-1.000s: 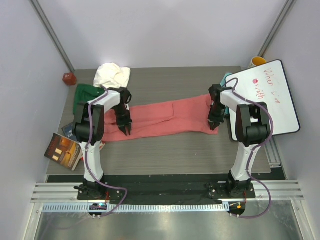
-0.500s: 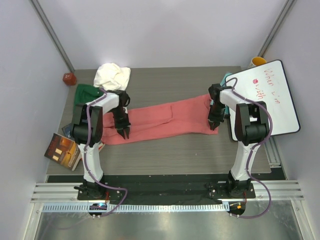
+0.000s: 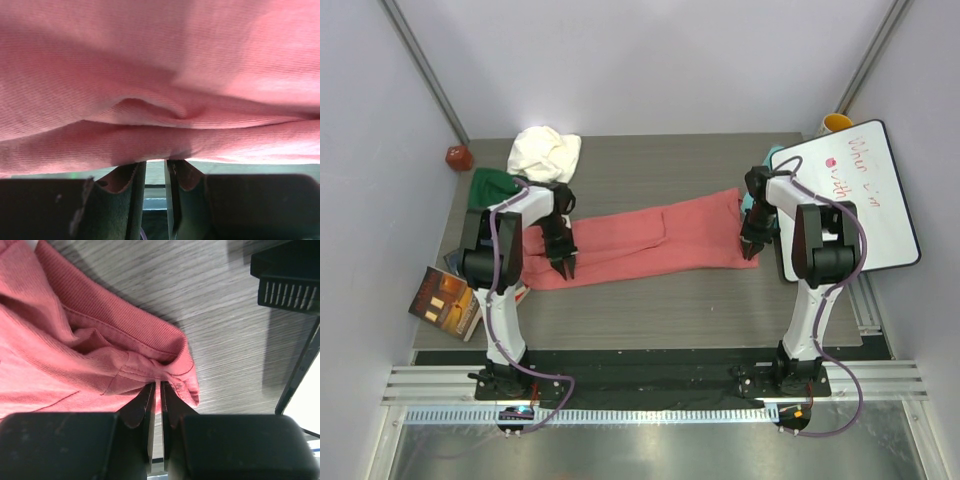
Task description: Fold and stack the t-shirts
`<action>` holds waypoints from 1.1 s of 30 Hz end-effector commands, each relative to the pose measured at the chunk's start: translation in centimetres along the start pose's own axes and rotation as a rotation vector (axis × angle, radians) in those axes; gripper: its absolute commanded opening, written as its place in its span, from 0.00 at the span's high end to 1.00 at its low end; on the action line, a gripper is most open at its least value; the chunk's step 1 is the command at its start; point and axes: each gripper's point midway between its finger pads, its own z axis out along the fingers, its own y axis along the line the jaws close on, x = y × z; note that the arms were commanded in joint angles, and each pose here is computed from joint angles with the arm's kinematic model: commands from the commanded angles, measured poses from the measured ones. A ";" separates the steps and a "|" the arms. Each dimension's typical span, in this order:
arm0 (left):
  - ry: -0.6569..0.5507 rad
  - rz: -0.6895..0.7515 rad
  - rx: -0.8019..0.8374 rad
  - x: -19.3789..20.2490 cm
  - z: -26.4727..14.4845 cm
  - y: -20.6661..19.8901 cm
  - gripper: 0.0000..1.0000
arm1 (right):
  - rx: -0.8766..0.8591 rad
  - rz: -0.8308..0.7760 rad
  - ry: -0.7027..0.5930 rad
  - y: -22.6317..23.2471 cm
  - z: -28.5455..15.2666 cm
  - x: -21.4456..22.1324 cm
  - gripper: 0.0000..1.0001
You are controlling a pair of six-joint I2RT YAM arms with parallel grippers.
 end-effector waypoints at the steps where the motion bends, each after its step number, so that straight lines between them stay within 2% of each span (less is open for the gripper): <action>1: -0.026 0.001 -0.060 0.0 -0.5 2.0 0.78 | 0.084 0.022 -0.082 -1.6 2.3 -3.2 0.86; 10: -0.018 -0.001 -0.055 0.4 -0.4 2.3 0.78 | -0.027 -0.016 -0.123 3.2 0.2 -6.7 0.87; 16: -0.014 -0.004 -0.049 0.7 -0.4 2.3 0.78 | -0.065 -0.081 -0.188 8.7 -1.1 -10.0 0.87; 17: -0.012 -0.004 -0.048 0.8 -0.4 2.3 0.78 | -0.059 -0.089 -0.170 9.4 0.0 -10.1 0.87; 23: -0.006 -0.006 -0.031 1.1 -0.6 2.0 0.78 | -0.131 -0.049 -0.223 12.6 -0.4 -13.5 0.86; 26: 0.008 -0.002 0.015 1.1 -0.7 1.1 0.78 | -0.135 -0.018 -0.269 13.1 -0.3 -15.1 0.80; 28: 0.012 0.009 0.059 0.8 -1.0 0.1 0.78 | -0.173 0.002 -0.337 13.9 -1.6 -16.4 0.71; 33: -0.001 0.065 0.196 0.5 -2.1 -2.8 0.72 | -0.369 -0.028 -0.580 16.4 -11.4 -18.4 0.64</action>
